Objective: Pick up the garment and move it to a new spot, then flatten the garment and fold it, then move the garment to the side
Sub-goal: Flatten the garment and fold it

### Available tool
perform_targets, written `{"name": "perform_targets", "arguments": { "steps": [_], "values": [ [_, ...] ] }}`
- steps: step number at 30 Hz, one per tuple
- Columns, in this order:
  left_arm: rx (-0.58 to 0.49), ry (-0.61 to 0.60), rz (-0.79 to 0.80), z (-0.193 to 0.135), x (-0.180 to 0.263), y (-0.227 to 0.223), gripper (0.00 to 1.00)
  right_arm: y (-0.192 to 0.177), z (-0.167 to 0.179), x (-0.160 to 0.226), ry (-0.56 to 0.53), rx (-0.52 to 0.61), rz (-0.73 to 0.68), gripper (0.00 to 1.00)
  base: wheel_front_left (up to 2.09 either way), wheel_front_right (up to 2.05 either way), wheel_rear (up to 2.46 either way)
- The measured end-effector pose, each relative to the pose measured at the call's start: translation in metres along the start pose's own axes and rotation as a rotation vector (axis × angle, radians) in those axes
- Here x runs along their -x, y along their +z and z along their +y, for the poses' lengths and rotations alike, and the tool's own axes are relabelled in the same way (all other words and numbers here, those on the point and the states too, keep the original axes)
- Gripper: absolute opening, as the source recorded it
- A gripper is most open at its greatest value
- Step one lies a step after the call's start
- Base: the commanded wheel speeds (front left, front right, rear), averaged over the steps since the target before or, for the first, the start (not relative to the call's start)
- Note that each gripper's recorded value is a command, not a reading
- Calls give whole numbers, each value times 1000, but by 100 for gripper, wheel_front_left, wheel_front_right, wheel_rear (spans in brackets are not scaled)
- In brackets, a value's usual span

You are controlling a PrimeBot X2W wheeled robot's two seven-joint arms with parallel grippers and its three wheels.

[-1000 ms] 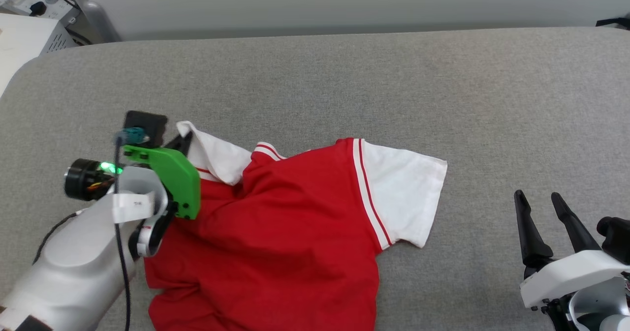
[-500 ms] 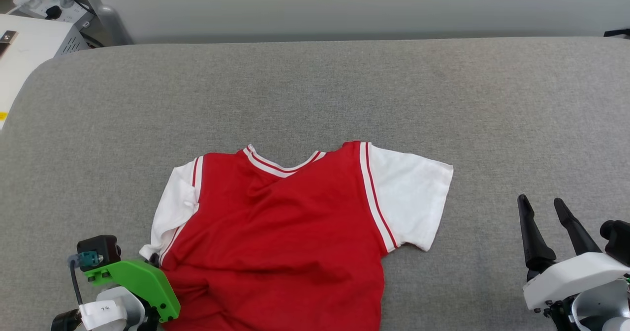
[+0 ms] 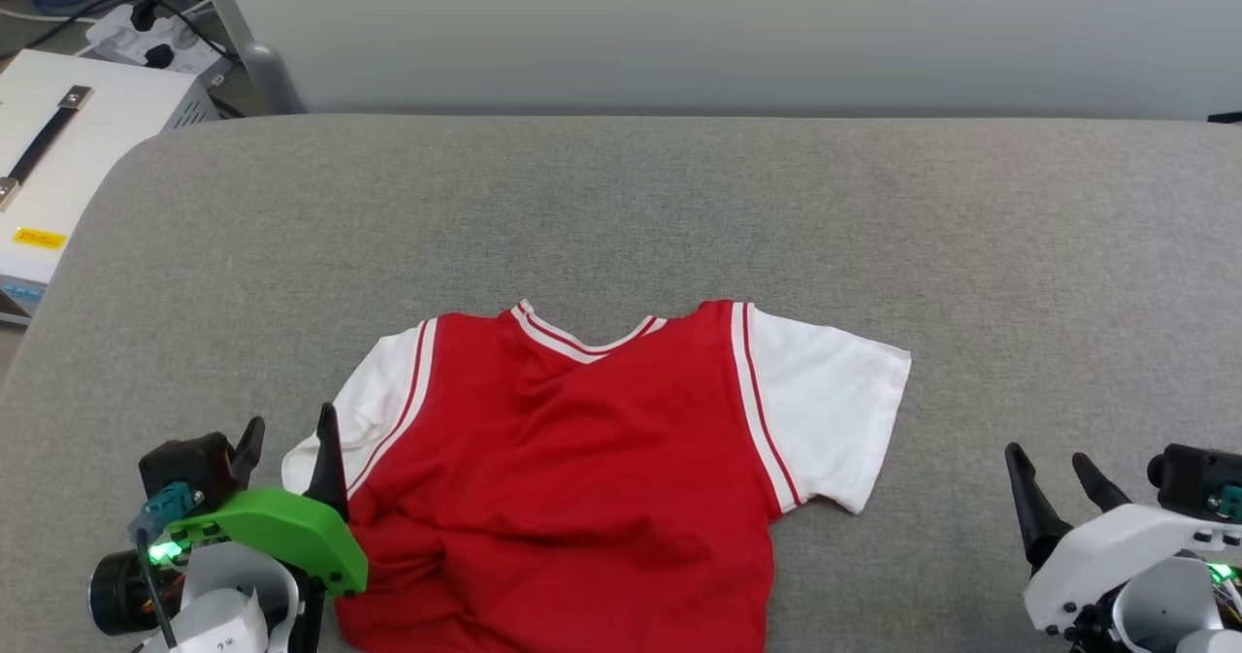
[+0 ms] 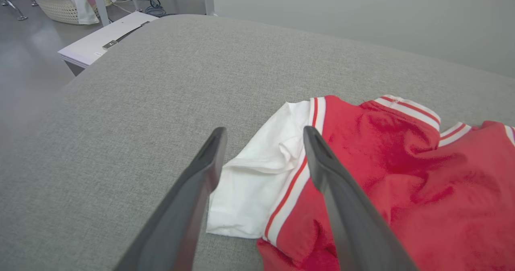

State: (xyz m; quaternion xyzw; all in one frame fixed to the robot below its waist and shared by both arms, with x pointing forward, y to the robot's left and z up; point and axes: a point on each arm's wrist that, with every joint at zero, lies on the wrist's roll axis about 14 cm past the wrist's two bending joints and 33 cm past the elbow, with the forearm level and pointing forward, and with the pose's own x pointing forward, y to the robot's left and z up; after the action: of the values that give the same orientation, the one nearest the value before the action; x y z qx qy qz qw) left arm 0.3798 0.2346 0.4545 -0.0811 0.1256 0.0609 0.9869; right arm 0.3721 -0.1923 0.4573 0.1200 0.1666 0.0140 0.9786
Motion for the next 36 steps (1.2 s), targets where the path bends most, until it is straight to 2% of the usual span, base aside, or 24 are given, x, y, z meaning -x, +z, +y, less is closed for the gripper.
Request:
{"name": "perform_targets", "arguments": {
  "steps": [4,11,15,21,28,29,30,31,32,36],
  "values": [
    [-29,-29,-115,-11,12,26,100,-14,10,-16,41,13,118,100,0,0,0],
    [-34,-69,-213,-31,26,45,100,-29,39,-52,146,91,339,100,0,0,0],
    [-19,-75,-219,-35,28,45,100,-31,52,-72,180,141,408,100,0,0,0],
    [-20,-70,-214,-34,29,39,100,-53,59,-97,188,214,546,100,0,0,0],
    [-2,-46,-196,-28,27,32,100,-93,59,-100,179,253,762,100,0,0,0],
    [0,-40,-195,-26,26,32,100,-95,59,-100,179,254,780,81,0,0,0],
    [3,-32,-193,-24,26,31,100,-96,60,-100,181,254,796,43,0,0,0],
    [4,-26,-191,-22,25,30,100,-97,61,-100,184,249,804,10,0,0,0],
    [5,-22,-189,-21,24,30,100,-97,61,-101,185,245,804,0,0,0,0],
    [8,-21,-192,-21,21,30,100,-91,61,-101,188,227,776,0,0,0,0]
  ]
}}
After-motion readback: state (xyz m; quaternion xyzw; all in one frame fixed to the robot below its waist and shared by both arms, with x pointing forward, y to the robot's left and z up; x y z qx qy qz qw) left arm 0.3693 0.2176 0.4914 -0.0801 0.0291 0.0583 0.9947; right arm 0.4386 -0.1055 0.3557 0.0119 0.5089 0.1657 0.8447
